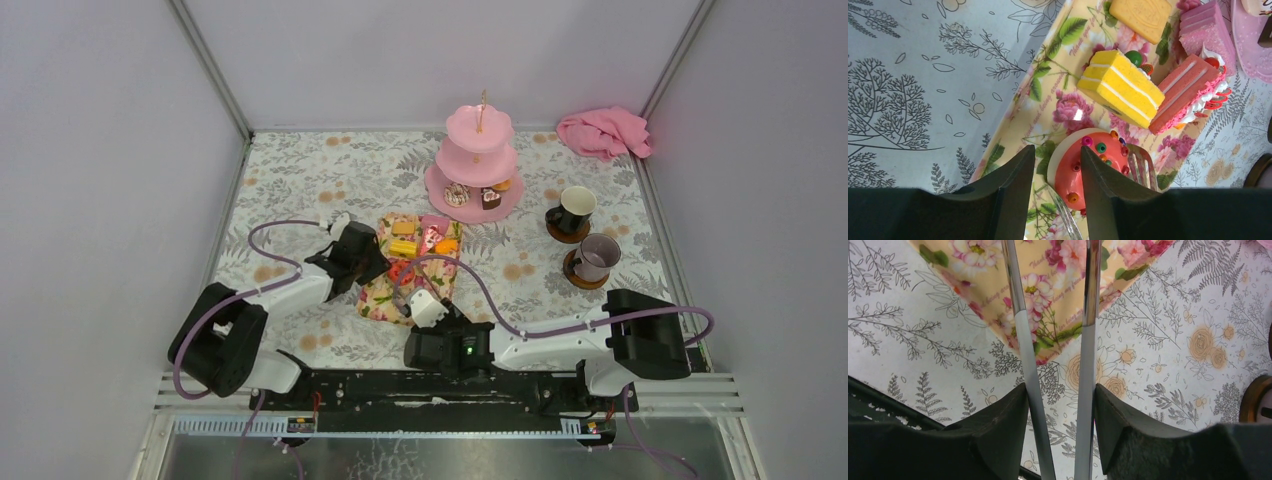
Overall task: Serve the afternoon tea
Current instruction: Pick up the desert from the tray.
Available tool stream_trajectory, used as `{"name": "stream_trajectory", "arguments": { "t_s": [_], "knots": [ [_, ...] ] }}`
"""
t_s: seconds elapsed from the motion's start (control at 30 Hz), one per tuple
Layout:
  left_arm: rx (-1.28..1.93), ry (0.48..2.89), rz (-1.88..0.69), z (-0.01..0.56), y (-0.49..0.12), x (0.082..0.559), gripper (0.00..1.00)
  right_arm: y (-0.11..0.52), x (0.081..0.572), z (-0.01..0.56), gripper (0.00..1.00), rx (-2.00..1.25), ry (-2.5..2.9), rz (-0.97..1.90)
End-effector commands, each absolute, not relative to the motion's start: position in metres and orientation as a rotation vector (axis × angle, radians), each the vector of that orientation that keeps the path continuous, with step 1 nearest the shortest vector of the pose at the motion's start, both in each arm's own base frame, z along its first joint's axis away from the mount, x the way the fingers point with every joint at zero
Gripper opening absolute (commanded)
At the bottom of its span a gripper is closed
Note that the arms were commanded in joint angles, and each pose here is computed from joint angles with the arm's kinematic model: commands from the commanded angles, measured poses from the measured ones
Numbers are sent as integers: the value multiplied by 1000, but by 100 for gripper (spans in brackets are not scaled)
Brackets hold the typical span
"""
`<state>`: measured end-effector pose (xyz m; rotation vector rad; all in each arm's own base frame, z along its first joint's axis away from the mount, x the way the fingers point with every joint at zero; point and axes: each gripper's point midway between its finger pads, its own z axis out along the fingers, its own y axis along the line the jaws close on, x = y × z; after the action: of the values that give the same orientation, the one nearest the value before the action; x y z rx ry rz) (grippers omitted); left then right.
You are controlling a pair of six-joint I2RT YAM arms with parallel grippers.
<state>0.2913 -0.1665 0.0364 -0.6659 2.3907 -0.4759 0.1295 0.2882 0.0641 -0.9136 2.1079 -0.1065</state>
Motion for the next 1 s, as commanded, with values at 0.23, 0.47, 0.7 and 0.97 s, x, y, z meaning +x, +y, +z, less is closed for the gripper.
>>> {"name": "stream_trajectory", "arguments": {
  "t_s": [0.23, 0.47, 0.7, 0.97],
  "knots": [
    [-623, 2353, -547, 50, -177, 304, 44, 308, 145, 73, 53, -881, 2101, -56],
    [-621, 2348, -570, 53, -180, 303, 43, 307, 148, 70, 41, -874, 2121, -38],
    [-647, 2298, -559, 68, -173, 306, 50, 304, 147, 74, 23, -860, 2135, -33],
    [-715, 2167, -497, 100, -153, 314, 56, 302, 147, 91, 2, -836, 2129, -14]
  ]
}}
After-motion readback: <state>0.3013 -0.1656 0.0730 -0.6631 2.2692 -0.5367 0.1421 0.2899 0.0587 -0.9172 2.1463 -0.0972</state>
